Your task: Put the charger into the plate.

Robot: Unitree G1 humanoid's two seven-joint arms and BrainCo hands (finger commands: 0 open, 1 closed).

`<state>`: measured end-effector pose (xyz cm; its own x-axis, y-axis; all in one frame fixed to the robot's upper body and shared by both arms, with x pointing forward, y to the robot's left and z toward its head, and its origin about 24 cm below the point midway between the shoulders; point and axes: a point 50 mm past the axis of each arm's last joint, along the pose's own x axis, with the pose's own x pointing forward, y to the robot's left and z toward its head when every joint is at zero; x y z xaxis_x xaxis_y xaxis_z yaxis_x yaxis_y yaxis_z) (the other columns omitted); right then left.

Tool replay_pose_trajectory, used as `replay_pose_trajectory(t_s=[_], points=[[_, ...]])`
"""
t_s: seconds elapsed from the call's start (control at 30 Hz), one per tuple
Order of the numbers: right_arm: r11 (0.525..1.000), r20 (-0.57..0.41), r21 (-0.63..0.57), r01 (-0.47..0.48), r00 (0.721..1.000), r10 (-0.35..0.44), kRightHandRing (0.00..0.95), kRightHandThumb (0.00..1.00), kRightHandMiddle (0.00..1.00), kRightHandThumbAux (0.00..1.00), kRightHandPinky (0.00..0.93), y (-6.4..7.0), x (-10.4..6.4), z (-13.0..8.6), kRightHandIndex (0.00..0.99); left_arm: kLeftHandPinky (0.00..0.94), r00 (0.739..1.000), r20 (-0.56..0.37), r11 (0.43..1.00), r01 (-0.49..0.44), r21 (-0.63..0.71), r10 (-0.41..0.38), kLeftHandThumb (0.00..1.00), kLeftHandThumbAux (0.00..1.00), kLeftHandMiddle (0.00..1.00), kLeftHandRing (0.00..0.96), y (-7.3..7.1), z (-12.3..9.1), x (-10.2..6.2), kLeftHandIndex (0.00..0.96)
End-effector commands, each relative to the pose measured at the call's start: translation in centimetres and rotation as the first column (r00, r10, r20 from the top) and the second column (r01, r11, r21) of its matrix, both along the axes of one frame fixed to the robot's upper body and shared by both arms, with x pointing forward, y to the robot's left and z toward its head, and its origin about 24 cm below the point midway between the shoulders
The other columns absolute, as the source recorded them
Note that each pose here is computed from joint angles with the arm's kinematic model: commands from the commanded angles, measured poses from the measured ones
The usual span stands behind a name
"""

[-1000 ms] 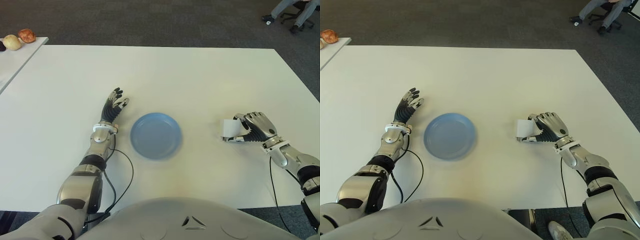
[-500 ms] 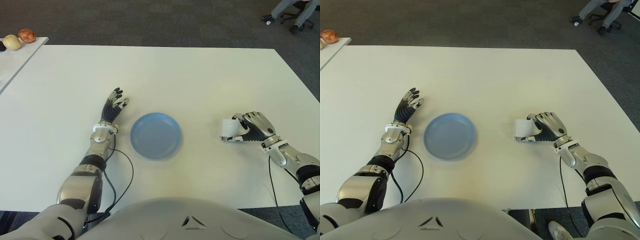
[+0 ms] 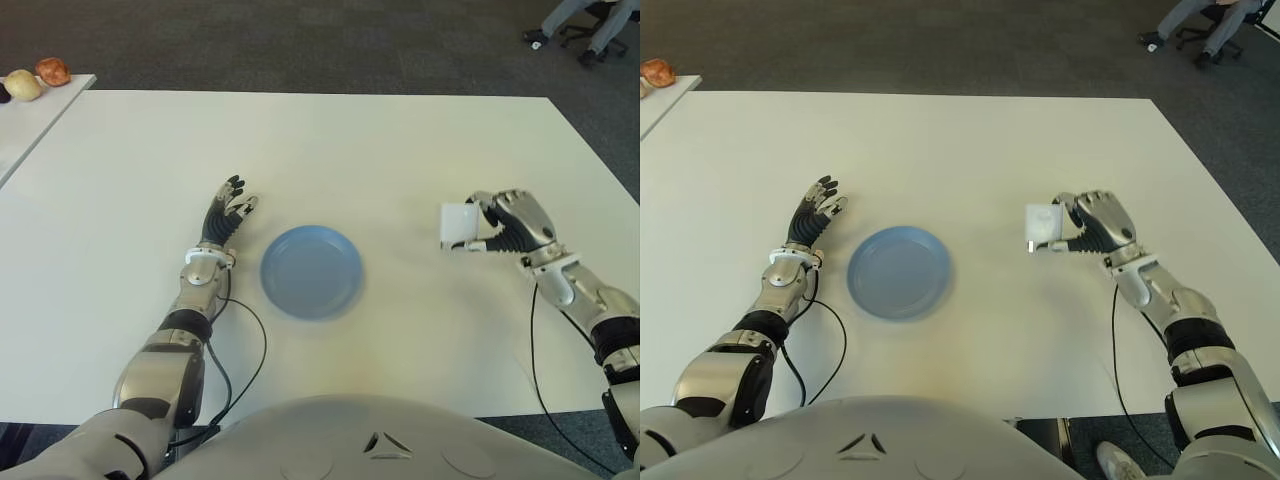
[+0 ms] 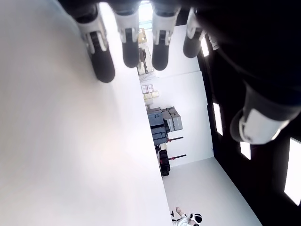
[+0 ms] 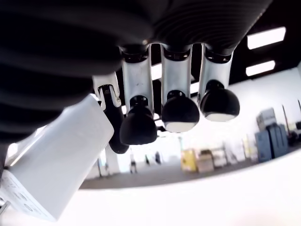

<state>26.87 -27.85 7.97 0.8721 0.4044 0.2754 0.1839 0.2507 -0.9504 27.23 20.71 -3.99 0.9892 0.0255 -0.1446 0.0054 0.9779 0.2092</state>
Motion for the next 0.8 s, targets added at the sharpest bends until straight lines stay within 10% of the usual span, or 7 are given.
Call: replay_pose_trajectory(t_s=[0.03, 0.8], points=[[0.998, 0.119, 0.054, -0.035, 0.992, 0.029, 0.879, 0.574, 0.879, 0.752, 0.872, 2.4, 0.6, 2.8, 0.786, 0.11, 0.973, -0.232, 1.0, 0.003, -0.004, -0.004, 0.0, 0.523, 0.126, 0.111, 0.1, -4.0, -3.5, 0.095], [0.976, 0.188, 0.121, -0.179, 0.97, 0.155, 0.882, 0.634, 0.883, 0.753, 0.874, 9.2, 2.4, 7.3, 0.816, 0.11, 0.97, -0.242, 1.0, -0.001, -0.001, 0.0, 0.0, 0.524, 0.134, 0.117, -0.3, -4.1, -3.3, 0.094]])
